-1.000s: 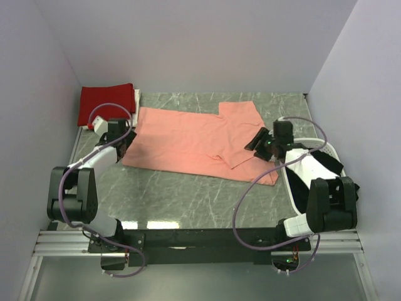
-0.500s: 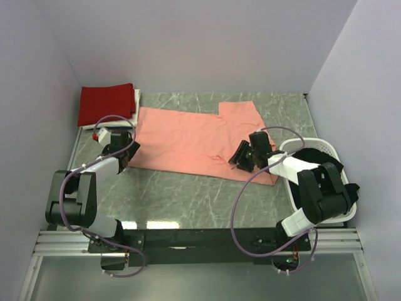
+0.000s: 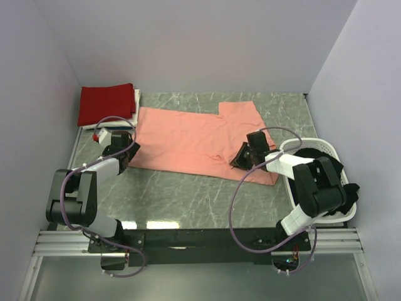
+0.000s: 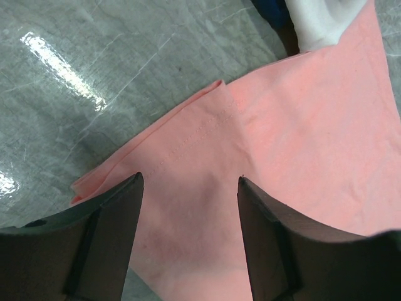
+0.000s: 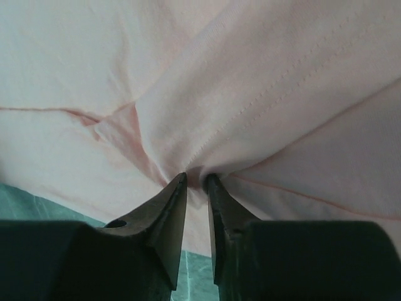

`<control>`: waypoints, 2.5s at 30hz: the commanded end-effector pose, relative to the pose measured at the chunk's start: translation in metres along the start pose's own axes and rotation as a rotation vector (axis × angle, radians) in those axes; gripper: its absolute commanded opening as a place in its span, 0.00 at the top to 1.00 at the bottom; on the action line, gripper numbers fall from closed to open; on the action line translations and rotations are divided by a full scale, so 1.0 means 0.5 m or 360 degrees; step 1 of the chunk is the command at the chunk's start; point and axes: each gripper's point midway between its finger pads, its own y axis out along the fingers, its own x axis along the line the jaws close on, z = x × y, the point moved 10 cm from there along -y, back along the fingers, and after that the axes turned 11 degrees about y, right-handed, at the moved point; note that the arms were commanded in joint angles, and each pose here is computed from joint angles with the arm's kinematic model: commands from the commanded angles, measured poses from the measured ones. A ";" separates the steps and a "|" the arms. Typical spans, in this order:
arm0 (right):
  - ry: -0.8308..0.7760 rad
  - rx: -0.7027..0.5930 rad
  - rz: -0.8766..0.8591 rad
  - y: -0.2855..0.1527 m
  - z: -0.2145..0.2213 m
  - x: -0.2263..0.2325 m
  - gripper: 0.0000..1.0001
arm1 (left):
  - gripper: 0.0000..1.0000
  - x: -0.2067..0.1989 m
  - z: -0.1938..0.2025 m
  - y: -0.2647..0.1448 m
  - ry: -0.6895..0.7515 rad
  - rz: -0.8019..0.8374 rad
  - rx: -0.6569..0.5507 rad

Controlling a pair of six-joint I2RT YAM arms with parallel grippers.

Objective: Fold and stack the t-shirts
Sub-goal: Fold the tshirt

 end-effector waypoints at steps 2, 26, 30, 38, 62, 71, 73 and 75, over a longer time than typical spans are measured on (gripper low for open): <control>-0.0036 -0.0086 -0.0086 0.009 -0.033 0.056 0.77 | 0.33 -0.003 0.002 0.002 -0.0001 0.0037 -0.0010; -0.0362 -0.0096 -0.0022 0.078 -0.131 0.219 0.45 | 0.35 -0.003 0.000 -0.015 0.0035 0.0096 -0.0006; -0.0410 -0.0179 -0.0040 0.048 -0.150 0.245 0.41 | 0.35 -0.002 0.000 -0.016 0.0041 0.0101 -0.0004; -0.0423 -0.0363 -0.0037 -0.050 -0.161 0.256 0.41 | 0.34 -0.003 -0.005 -0.023 0.0052 0.0112 -0.0023; -0.0349 -0.0357 0.0290 0.004 -0.074 0.061 0.70 | 0.35 -0.010 -0.005 -0.020 0.0056 0.0142 -0.0006; -0.0411 -0.0390 0.0408 0.059 -0.151 0.129 0.62 | 0.34 -0.010 -0.010 -0.026 0.0058 0.0152 -0.0016; -0.0431 -0.0382 0.0401 0.069 -0.158 0.138 0.54 | 0.34 -0.012 -0.013 -0.030 0.0056 0.0165 -0.0023; -0.0437 -0.0385 0.0365 0.073 -0.163 0.145 0.47 | 0.33 -0.011 -0.014 -0.035 0.0062 0.0173 -0.0029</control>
